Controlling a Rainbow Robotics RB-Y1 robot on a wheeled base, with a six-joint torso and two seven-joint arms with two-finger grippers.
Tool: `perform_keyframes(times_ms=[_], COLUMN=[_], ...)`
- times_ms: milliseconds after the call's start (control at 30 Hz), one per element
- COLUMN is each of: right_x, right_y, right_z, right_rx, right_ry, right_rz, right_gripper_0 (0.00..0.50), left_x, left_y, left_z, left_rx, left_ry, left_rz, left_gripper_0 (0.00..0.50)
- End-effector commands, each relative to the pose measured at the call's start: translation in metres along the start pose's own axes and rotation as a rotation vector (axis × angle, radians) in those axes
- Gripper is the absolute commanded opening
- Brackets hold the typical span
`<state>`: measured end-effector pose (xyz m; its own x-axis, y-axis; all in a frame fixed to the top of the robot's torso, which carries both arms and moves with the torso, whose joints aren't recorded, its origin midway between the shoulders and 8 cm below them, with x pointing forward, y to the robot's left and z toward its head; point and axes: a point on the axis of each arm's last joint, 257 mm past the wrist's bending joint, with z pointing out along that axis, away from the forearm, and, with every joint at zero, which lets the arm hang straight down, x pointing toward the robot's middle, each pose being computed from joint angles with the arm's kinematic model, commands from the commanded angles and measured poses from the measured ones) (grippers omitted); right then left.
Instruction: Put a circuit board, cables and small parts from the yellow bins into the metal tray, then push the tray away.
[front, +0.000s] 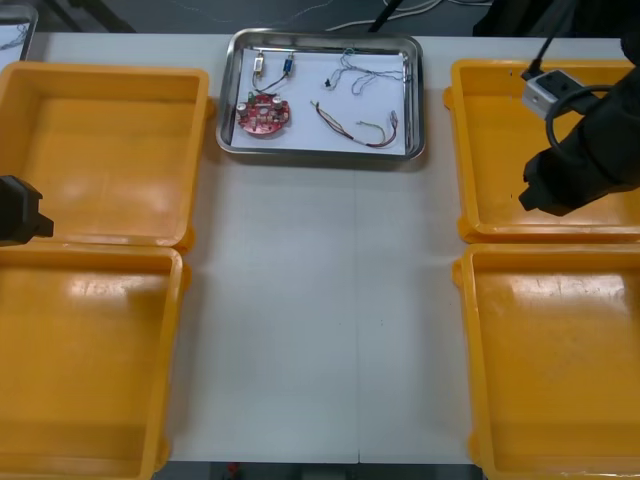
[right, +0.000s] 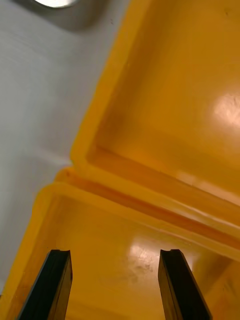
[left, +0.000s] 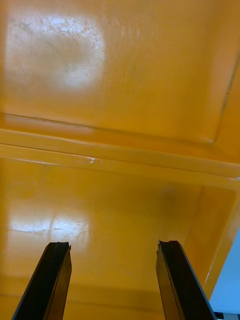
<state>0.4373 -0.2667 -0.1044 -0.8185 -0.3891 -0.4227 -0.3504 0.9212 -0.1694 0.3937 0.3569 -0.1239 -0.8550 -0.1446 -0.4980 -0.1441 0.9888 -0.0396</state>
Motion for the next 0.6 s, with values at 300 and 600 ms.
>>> perform_keyframes(times_ms=[300, 600], right_x=[0.049, 0.073], right_y=[-0.069, -0.077], right_z=[-0.005, 0.003], right_rx=[0.084, 0.081], right_ry=[0.005, 0.043], right_rz=[0.330, 0.406], right_gripper_0=[0.500, 0.500], left_x=[-0.007, -0.007], left_y=[0.015, 0.015], left_z=[-0.011, -0.011], left_rx=[-0.038, -0.038], left_ry=[-0.028, -0.028], left_rz=[0.072, 0.072], left_gripper_0=[0.500, 0.500])
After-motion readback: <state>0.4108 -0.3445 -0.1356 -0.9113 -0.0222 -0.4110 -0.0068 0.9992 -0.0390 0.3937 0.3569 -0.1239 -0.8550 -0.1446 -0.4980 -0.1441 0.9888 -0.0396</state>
